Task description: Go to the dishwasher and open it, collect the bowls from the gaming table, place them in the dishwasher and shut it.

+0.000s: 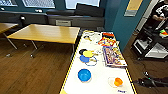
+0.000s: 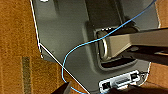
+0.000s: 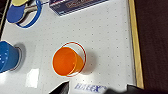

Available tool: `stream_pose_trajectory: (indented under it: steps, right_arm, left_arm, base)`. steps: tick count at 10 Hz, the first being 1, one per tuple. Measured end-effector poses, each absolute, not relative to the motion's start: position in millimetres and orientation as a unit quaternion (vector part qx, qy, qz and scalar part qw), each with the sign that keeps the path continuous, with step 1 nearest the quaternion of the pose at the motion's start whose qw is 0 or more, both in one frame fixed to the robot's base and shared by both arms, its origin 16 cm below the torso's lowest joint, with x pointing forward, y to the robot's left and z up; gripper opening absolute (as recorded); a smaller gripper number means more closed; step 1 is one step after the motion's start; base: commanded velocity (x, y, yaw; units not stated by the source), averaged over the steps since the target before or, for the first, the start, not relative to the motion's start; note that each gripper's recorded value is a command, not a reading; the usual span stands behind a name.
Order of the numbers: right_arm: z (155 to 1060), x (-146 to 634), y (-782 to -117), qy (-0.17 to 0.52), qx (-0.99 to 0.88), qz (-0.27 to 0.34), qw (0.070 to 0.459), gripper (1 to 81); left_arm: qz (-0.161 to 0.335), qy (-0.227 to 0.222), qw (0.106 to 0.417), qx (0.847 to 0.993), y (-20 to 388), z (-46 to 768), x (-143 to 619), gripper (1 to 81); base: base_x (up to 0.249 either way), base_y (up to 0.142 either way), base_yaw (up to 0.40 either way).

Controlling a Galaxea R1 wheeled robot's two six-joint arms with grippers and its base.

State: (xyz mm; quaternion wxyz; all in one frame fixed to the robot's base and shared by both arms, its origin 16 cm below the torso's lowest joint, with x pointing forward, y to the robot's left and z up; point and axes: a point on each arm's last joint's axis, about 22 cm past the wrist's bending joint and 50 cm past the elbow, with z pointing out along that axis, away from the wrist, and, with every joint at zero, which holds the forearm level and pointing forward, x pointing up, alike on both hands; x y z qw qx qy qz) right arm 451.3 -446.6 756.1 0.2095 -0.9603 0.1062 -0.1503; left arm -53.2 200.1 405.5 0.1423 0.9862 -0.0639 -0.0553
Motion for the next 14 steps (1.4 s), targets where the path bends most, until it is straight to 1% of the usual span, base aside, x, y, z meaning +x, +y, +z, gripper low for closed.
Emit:
stream_pose_trajectory:
  steps: [5, 9, 14]
  right_arm:
    - [728, 476, -409, 0.111, -0.958, -0.140, 0.225, 81.1]
    - [713, 483, -406, 0.119, -0.959, -0.136, 0.220, 81.1]
    - [685, 473, -392, 0.125, -0.960, -0.117, 0.220, 81.1]
  left_arm:
    - [-0.057, -0.058, 0.139, 0.987, 206, 405, -53, 81.1]
    - [-0.057, -0.058, 0.138, 0.987, 207, 405, -53, 81.1]
    - [-0.057, -0.058, 0.138, 0.987, 207, 405, -53, 81.1]
  base:
    - [0.000, 0.000, 0.000]
    - [0.000, 0.000, 0.000]
    - [0.000, 0.000, 0.000]
